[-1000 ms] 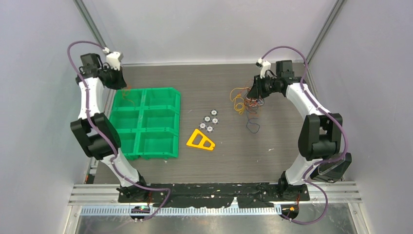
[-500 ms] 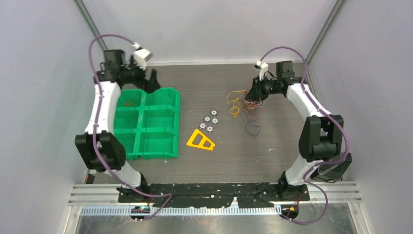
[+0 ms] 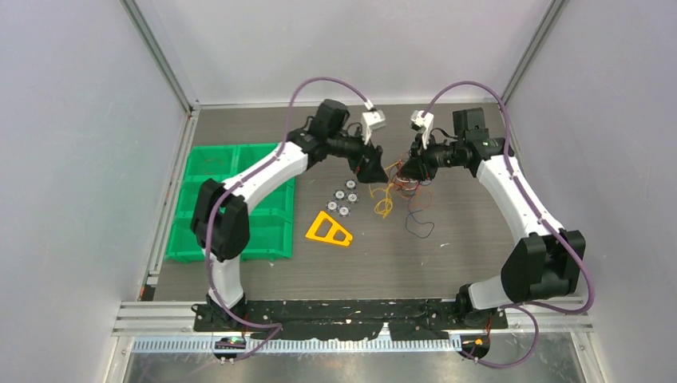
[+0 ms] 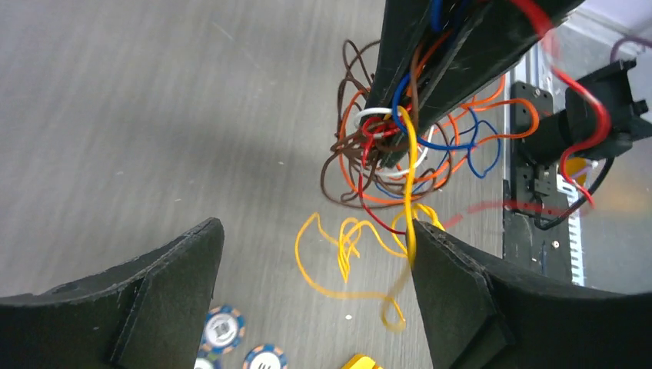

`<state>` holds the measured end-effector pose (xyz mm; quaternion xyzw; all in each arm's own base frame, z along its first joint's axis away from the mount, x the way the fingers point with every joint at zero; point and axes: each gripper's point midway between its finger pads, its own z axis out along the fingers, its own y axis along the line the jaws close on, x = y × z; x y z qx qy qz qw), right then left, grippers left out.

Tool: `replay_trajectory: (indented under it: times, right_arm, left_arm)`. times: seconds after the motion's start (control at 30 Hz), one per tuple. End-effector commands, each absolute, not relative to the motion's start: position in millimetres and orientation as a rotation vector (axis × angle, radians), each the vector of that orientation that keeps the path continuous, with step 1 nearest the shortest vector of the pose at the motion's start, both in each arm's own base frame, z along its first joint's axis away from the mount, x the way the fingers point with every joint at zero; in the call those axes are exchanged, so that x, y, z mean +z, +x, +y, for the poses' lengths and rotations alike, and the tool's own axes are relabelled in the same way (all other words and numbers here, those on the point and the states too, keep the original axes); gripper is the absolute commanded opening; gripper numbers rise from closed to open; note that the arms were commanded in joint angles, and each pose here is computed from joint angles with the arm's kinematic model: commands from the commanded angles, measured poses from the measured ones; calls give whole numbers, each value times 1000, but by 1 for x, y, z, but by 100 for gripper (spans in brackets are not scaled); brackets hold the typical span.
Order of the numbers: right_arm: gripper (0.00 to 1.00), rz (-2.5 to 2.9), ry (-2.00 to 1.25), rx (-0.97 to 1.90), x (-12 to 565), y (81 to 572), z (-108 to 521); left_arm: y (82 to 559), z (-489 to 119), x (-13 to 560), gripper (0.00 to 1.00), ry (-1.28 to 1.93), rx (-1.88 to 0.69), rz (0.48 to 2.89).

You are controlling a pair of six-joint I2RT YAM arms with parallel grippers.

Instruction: Untangle the cables

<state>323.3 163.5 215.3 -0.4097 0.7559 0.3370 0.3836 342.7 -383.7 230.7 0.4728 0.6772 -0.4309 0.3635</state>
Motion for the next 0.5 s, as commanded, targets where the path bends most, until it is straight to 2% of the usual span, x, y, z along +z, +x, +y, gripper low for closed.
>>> replay_trajectory:
  times: [0.0,0.07,0.1,0.13,0.17,0.33,0.47]
  right_arm:
    - [10,1829,-1104,834,234,312,166]
    - [10,1828,-1106,809,235,311,164]
    - [10,1849,-1103,776,230,312,160]
    - [10,1861,-1101,750,227,314,157]
    - [11,1909,-1086,698,214,317,148]
    - [13,2084,-978,519,161,344,108]
    - [21,2200,-935,412,126,361,85]
  left_arm:
    - [333,-412,245,77,1228,-1183,1676]
    - [330,-409,243,42,1220,-1209,1730]
    - [329,-405,249,19,1219,-1217,1731]
    - [328,-401,259,5,1216,-1214,1715]
    - [325,-394,268,0,1215,-1201,1696]
    - [304,-365,310,0,1265,-1122,1599]
    - [302,-351,324,0,1264,-1109,1622]
